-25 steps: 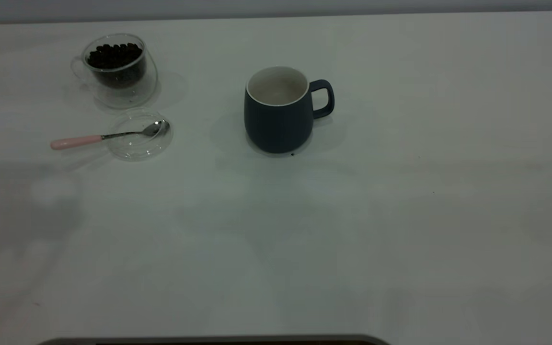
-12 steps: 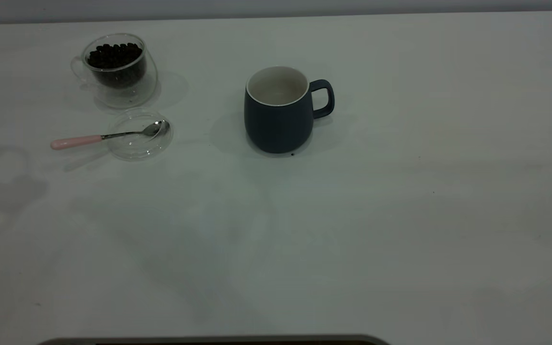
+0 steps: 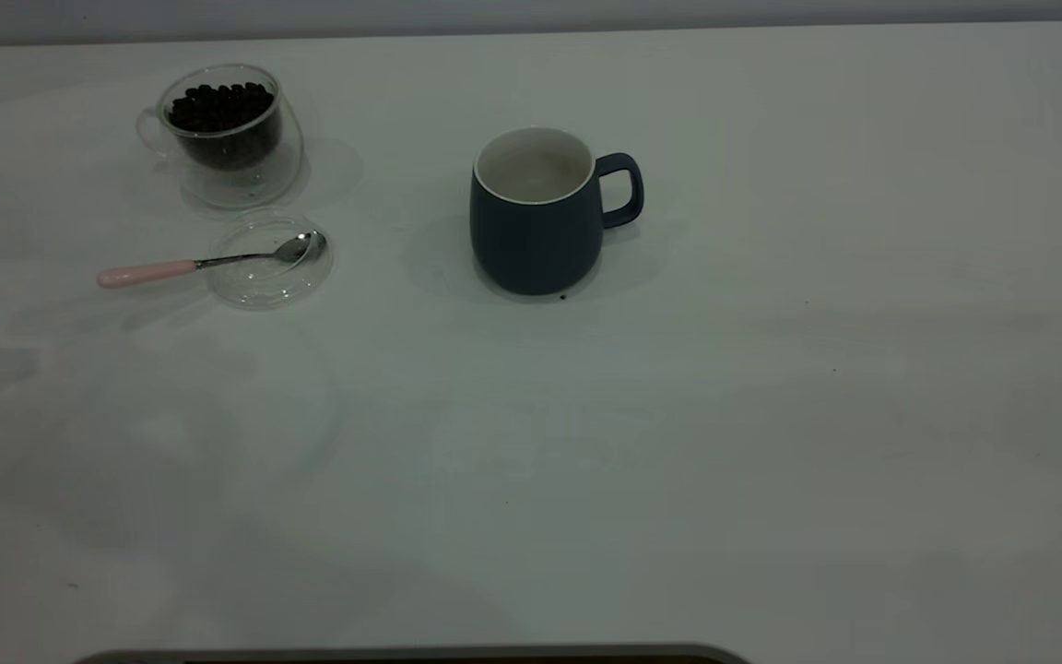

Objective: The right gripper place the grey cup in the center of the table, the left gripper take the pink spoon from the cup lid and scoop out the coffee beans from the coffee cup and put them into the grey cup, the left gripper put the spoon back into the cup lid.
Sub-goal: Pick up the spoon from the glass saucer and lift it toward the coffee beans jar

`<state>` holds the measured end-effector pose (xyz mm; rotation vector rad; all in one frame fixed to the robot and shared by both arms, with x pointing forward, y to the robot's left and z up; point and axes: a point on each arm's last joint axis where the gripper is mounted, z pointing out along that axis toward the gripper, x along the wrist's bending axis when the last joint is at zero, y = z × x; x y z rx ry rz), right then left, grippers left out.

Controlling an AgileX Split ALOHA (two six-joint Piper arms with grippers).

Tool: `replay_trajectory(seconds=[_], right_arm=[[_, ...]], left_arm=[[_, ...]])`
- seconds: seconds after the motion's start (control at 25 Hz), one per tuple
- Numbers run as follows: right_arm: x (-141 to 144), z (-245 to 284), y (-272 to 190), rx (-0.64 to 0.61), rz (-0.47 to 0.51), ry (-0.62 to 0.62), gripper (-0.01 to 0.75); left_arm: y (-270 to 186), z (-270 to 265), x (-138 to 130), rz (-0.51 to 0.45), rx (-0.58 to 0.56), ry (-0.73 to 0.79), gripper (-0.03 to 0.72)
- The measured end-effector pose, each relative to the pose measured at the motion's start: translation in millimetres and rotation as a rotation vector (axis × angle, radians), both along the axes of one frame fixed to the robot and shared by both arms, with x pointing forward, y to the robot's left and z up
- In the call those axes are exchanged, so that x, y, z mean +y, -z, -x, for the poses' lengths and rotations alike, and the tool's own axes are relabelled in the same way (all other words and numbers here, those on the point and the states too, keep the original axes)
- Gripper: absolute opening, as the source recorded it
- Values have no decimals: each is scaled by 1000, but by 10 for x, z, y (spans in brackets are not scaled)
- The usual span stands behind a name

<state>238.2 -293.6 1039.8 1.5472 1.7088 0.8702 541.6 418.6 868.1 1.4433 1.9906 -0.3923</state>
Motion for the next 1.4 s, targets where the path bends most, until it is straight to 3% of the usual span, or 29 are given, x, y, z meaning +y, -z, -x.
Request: replay_trajectory(seconds=[0.32,0.64,1.04,1.4], right_arm=[[0,0,0,0,0,0,591],[0,0,0,0,0,0,591],[0,0,0,0,0,0,591],[0,0,0,0,0,0,591]], left_arm=[[672,-51,-53,110,-74,-29,718],[1056,-61,-159,232,-203,-68,708],[1149,-180,-402,268,-236,-37,699],[1154,-261,-592,281,-197,-21,696]])
